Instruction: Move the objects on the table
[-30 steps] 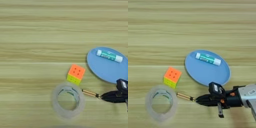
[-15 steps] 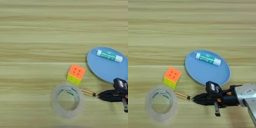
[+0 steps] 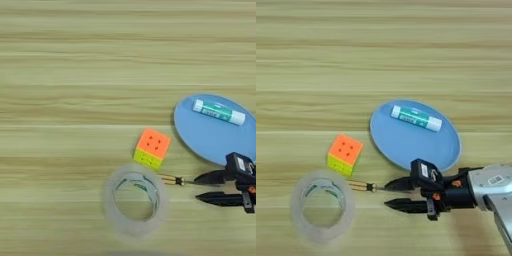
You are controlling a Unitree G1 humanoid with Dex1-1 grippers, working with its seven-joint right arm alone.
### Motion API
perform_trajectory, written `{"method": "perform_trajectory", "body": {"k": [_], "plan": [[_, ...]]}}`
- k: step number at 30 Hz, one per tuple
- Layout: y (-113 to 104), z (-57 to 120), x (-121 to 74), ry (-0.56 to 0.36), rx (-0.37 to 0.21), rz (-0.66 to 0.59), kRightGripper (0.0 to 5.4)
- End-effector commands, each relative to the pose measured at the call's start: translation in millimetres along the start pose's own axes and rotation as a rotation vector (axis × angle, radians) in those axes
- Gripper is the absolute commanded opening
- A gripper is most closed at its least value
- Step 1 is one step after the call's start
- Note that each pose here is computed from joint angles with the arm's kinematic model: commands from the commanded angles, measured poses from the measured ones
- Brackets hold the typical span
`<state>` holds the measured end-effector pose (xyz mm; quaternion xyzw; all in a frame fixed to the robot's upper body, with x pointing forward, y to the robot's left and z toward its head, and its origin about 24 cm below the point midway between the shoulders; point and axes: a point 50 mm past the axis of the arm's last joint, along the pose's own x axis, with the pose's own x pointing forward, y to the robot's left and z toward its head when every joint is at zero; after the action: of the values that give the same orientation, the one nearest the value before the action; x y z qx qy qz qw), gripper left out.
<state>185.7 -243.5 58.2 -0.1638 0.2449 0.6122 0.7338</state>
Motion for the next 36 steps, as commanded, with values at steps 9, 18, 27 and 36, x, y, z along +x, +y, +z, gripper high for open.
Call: {"method": "perform_trajectory", "body": {"k": [9,18,27,36], "plan": [[-15,19.6,-11.0,-0.035,-0.086,-0.095,3.08],[-20,25.6,-10.7,-0.08,-0.093,-0.13,4.03],[-25,33.1,-11.9,-0.135,-0.098,-0.171,4.87],[-33,41.9,-14.5,-0.196,-0.102,-0.222,5.38]]}}
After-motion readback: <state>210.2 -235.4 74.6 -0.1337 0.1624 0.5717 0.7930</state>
